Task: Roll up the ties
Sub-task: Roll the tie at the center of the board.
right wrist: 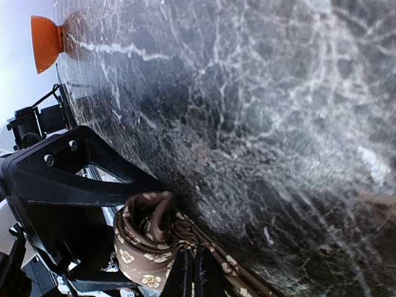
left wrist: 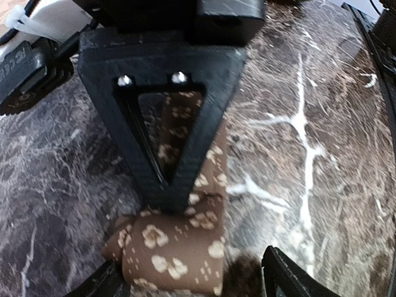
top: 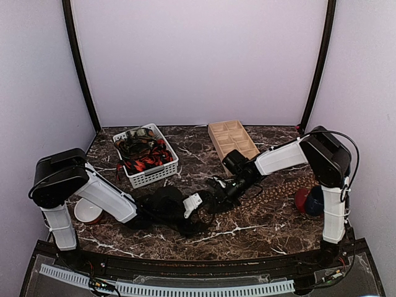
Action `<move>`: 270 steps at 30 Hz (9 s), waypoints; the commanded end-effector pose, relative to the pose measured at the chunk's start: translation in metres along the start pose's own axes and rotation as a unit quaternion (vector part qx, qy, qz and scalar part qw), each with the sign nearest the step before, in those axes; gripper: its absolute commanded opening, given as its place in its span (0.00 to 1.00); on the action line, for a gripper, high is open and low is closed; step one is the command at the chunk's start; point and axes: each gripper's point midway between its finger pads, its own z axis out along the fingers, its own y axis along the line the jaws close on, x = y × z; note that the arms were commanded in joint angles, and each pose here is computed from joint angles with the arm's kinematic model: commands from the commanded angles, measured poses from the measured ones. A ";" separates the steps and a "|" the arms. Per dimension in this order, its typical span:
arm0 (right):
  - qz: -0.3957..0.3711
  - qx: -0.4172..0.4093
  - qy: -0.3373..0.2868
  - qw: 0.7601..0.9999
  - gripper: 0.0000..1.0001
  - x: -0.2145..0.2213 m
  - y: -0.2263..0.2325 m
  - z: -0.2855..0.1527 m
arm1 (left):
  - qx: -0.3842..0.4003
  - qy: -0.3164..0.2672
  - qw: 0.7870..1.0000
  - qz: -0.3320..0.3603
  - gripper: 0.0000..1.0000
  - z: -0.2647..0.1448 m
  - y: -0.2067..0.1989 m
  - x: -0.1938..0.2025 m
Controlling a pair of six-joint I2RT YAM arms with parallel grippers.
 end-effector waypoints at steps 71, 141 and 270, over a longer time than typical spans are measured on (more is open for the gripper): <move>-0.061 0.013 -0.005 0.998 0.00 -0.009 0.031 0.026 | -0.049 -0.019 0.998 0.018 0.64 -0.010 0.018 0.016; -0.054 -0.043 0.043 0.997 0.38 0.001 0.043 0.026 | -0.014 0.026 0.999 0.036 0.37 -0.013 0.006 0.051; -0.052 -0.008 -0.019 0.998 0.01 -0.012 0.027 -0.006 | -0.022 0.052 0.998 0.029 0.33 -0.004 0.009 0.041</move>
